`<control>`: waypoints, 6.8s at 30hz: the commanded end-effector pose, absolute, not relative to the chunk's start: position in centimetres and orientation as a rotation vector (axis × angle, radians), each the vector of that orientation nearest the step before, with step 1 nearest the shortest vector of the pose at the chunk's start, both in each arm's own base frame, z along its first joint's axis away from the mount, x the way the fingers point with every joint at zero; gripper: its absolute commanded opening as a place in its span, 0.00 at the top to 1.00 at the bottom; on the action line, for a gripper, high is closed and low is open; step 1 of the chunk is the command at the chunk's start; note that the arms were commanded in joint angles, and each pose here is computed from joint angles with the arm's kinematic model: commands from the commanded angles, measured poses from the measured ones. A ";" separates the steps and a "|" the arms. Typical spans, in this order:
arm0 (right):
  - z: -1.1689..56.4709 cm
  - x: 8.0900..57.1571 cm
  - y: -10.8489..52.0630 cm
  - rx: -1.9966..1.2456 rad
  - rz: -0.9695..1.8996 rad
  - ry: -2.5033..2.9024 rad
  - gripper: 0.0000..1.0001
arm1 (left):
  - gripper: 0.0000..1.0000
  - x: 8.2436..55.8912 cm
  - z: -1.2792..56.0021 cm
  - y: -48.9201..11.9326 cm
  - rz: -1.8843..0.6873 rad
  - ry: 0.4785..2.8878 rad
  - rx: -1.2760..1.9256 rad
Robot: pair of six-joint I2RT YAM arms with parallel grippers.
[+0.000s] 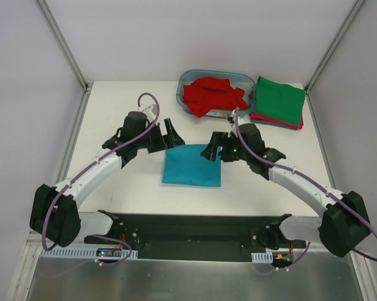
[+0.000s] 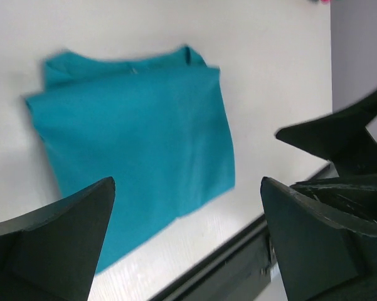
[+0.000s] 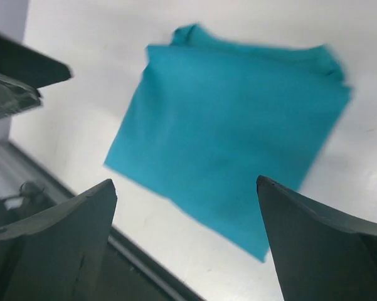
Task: Fold and stack the t-shirts
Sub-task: Smooth out wrinkles on the folded tshirt, then put the neatly folded tshirt into the corner of the board with the right arm
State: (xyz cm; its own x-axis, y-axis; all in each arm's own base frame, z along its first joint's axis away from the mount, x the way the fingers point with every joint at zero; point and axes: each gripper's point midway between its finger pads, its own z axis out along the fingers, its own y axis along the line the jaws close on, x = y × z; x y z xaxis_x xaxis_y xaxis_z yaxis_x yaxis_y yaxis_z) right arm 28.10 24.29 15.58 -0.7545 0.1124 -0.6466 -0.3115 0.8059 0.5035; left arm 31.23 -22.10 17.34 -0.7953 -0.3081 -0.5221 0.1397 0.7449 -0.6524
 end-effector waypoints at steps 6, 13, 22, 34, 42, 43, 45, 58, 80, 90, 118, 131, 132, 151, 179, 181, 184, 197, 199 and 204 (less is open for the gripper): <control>11.3 21.9 31.3 -0.209 1.154 2.389 0.04 | 0.01 22.0 10.1 -25.9 -1.199 2.505 -0.032; 4.4 21.7 28.0 -0.036 0.941 2.568 0.04 | 0.01 21.2 3.0 -22.9 -0.937 2.668 -0.149; 5.1 21.4 23.2 -0.026 0.716 2.576 0.04 | 0.01 20.7 3.6 -19.7 -0.728 2.663 -0.187; 16.5 23.5 17.5 0.048 0.561 2.163 0.04 | 0.01 23.1 13.7 -17.5 -0.680 2.334 -0.182; 15.0 25.4 17.3 0.131 0.548 2.147 0.04 | 0.01 22.2 12.2 -14.0 -0.540 2.287 -0.306; 13.9 25.6 17.3 0.158 0.516 2.196 0.04 | 0.01 22.1 11.6 -13.4 -0.510 2.282 -0.325; 12.7 26.0 18.2 0.136 0.499 2.268 0.04 | 0.01 21.9 10.7 -12.8 -0.478 2.287 -0.352; 6.0 27.8 22.2 0.084 0.215 2.606 0.08 | 0.01 21.7 10.2 -12.9 -0.475 2.318 -0.345; -0.1 26.4 24.0 0.039 -0.008 2.754 0.28 | 0.01 21.7 9.8 -12.8 -0.457 2.331 -0.354; -2.1 27.4 25.3 -0.014 -0.023 2.720 0.72 | 0.01 21.8 9.5 -12.5 -0.439 2.333 -0.365; 13.9 38.9 19.6 -0.504 -0.786 2.020 0.99 | 0.01 22.2 9.3 -10.2 -0.286 2.323 -0.427; 22.6 41.6 16.8 -0.305 -0.864 1.879 0.99 | 0.01 22.6 9.1 -8.2 -0.184 2.291 -0.500; 23.3 41.7 16.6 -0.304 -0.889 1.870 0.99 | 0.01 22.6 9.2 -8.0 -0.182 2.279 -0.515; 33.1 41.3 13.7 -0.223 -1.053 1.775 0.99 | 0.01 22.5 10.0 -6.7 -0.181 2.205 -0.576; 34.2 52.4 9.9 0.184 -1.004 1.739 0.99 | 0.01 22.7 8.9 -5.6 -0.084 2.212 -0.617; 32.9 53.6 9.3 0.199 -0.960 1.758 0.99 | 0.01 22.7 8.8 -5.6 -0.077 2.217 -0.623; 31.5 55.0 7.9 0.256 -0.921 1.762 0.99 | 0.01 22.7 8.4 -5.5 -0.059 2.232 -0.625; 27.3 58.9 2.0 0.442 -0.812 1.785 0.99 | 0.01 23.0 7.2 -5.8 -0.003 2.300 -0.616; 26.9 59.1 0.9 0.475 -0.817 1.778 0.99 | 0.01 23.2 7.3 -5.9 -0.003 2.304 -0.608; 24.8 59.6 -1.1 0.591 -0.747 1.793 0.99 | 0.01 23.4 7.5 -6.0 -0.006 2.302 -0.612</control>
